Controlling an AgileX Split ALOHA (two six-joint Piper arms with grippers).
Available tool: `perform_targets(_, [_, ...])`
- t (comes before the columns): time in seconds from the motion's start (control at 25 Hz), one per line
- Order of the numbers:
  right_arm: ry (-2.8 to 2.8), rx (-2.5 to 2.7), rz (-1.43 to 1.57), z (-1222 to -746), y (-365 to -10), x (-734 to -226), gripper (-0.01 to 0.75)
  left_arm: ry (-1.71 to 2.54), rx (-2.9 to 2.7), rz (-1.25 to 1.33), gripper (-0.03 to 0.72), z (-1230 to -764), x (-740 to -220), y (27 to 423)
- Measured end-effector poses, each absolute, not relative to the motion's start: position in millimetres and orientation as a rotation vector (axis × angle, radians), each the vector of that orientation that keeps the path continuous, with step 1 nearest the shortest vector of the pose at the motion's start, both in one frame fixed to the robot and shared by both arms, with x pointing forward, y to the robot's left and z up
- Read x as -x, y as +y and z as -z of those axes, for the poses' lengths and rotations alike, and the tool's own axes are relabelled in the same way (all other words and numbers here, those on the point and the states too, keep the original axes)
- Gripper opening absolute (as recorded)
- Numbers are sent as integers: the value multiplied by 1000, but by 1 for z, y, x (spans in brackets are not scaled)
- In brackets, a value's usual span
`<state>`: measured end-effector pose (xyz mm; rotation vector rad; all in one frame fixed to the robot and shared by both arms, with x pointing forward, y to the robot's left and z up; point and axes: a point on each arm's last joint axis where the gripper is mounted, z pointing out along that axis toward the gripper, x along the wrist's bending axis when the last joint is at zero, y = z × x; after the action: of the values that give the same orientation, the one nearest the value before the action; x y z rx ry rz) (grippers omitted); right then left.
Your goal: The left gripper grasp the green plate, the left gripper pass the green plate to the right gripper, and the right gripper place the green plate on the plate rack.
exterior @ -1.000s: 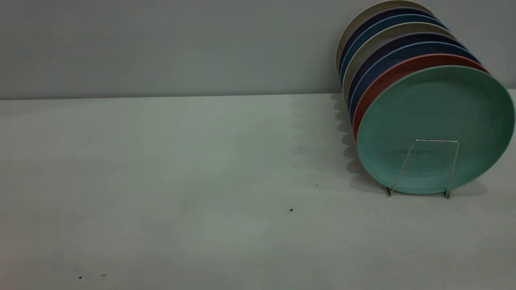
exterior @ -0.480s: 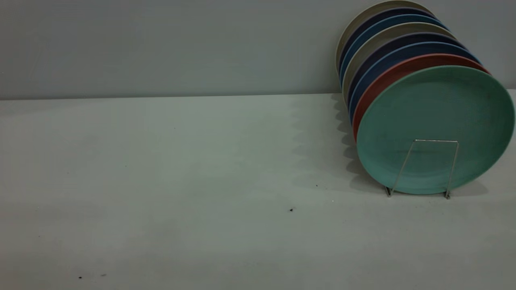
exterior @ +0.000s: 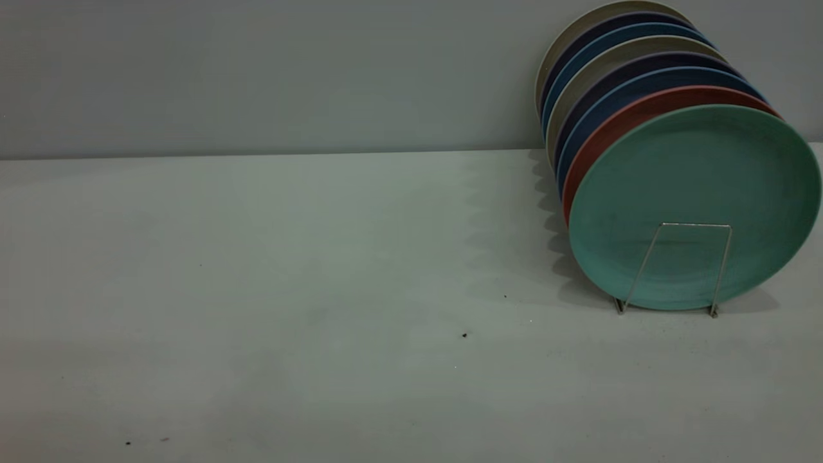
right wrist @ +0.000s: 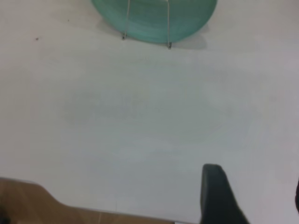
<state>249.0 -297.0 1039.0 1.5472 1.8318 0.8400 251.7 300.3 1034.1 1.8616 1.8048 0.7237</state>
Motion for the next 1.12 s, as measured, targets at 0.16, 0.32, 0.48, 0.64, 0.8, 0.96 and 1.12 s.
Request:
perform_targets(0.16, [1831,-1546,-841,-1039,-297,-249,413,1743,-1800,-811,582,-1034,-238,299])
perform_targets(0.32, [1751,-1538,-868,-1039,-298,-240,413,1704,-1761,-864,582,-1034,-228,298])
perform_targets(0.48, [1679,-1532,-885,-1039,-298,-231,413,1687,-1744,-885,582,-1033,-224,297])
perform_targets(0.64, [1677,-1533,-884,-1039,-298,-231,413,1680,-1743,-888,582,-1033,-223,297])
perform_targets(0.8, [1677,-1533,-884,-1039,-298,-231,413,1588,-1798,-853,582,-1033,-222,299])
perform_targets(0.96, [1677,-1533,-884,-1039,-298,-231,413,1533,-1832,-828,582,-1033,-222,299])
perform_targets(1.12, [1677,-1533,-884,-1039,-298,-231,413,1532,-1833,-828,582,-1033,-222,299])
